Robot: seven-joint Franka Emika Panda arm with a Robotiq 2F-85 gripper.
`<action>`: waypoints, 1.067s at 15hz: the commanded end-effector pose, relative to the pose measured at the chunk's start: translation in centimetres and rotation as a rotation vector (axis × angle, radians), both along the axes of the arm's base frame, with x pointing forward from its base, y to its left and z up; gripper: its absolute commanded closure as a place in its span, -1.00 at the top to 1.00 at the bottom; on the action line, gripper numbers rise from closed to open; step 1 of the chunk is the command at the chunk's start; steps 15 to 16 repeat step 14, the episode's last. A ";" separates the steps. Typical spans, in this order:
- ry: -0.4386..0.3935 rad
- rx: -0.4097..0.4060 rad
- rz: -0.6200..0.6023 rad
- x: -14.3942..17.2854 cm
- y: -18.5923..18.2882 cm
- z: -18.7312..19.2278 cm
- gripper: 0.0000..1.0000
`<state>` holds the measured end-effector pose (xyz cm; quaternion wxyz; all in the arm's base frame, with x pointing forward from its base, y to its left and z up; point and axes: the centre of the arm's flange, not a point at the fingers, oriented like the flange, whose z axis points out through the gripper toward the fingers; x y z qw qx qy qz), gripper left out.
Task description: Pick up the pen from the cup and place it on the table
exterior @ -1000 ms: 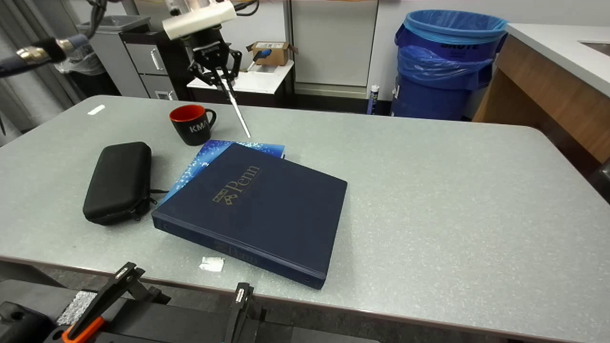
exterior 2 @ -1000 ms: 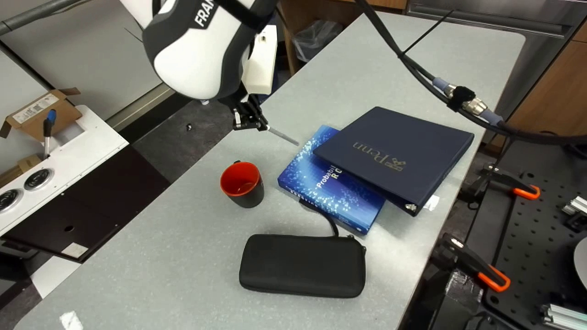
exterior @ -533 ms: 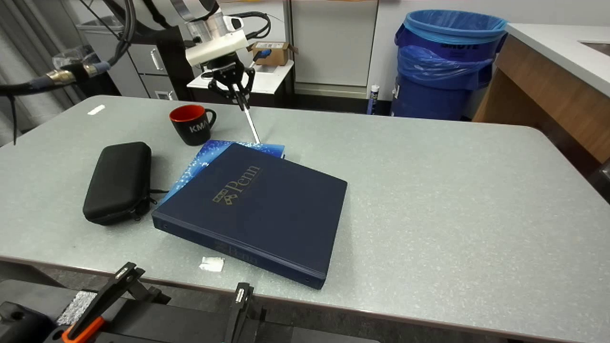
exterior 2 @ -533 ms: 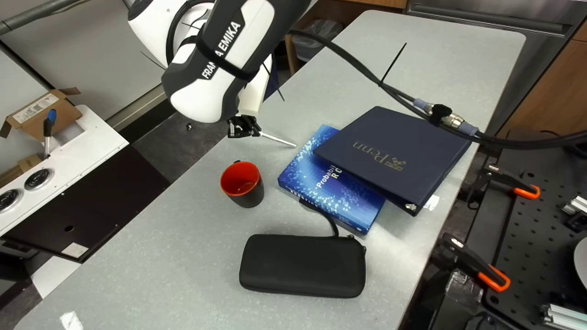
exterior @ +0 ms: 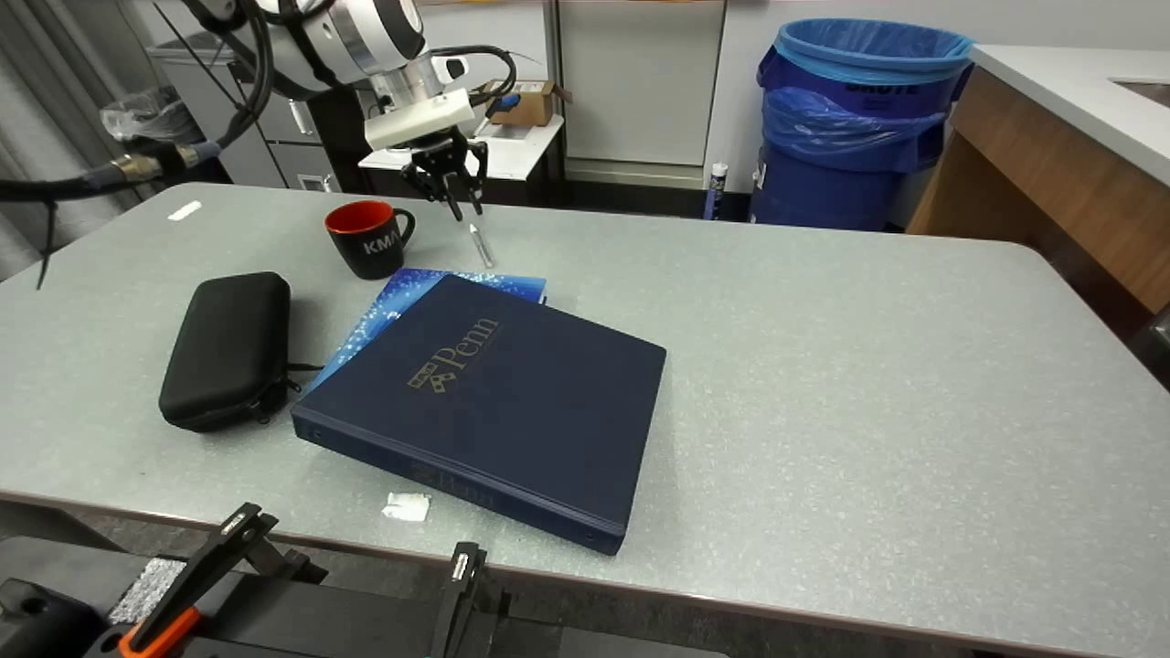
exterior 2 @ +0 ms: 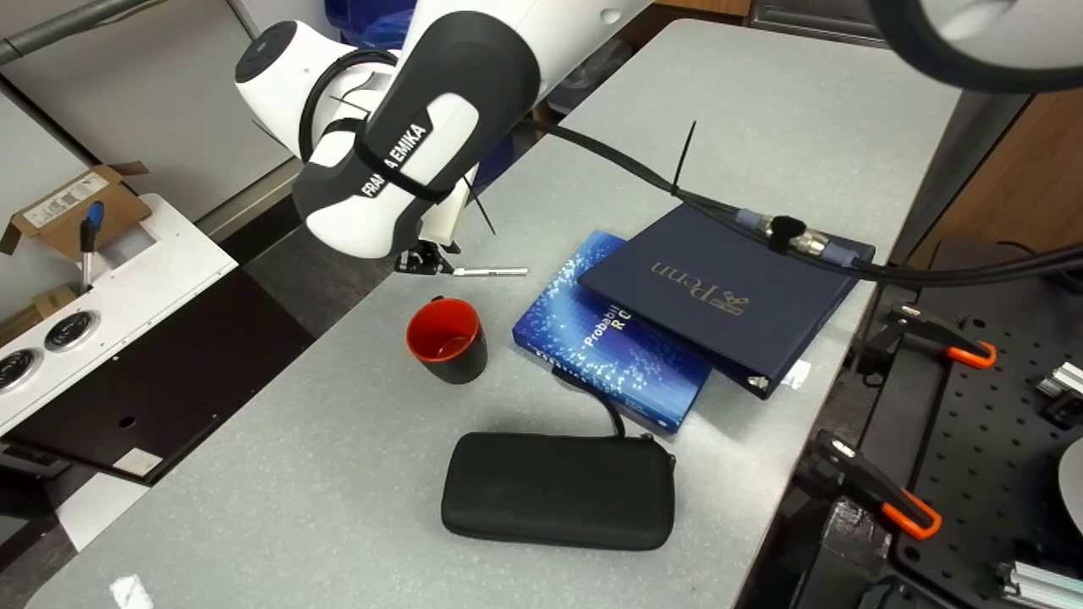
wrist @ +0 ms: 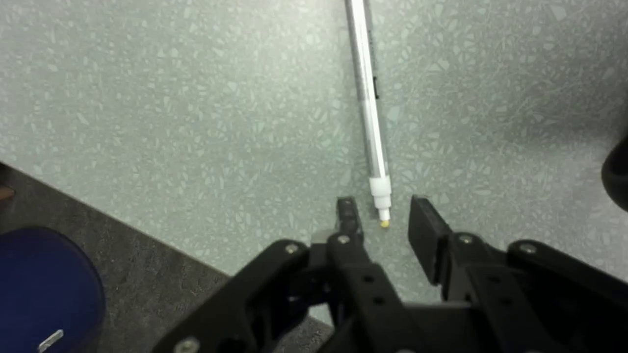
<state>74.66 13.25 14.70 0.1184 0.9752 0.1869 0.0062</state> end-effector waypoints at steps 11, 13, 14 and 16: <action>-0.036 0.093 -0.033 1.3 1.6 2.5 1.00; -0.026 0.105 -0.033 1.2 2.1 2.5 1.00; -0.025 0.106 -0.032 1.2 2.1 2.5 1.00; -0.025 0.106 -0.032 1.2 2.1 2.5 1.00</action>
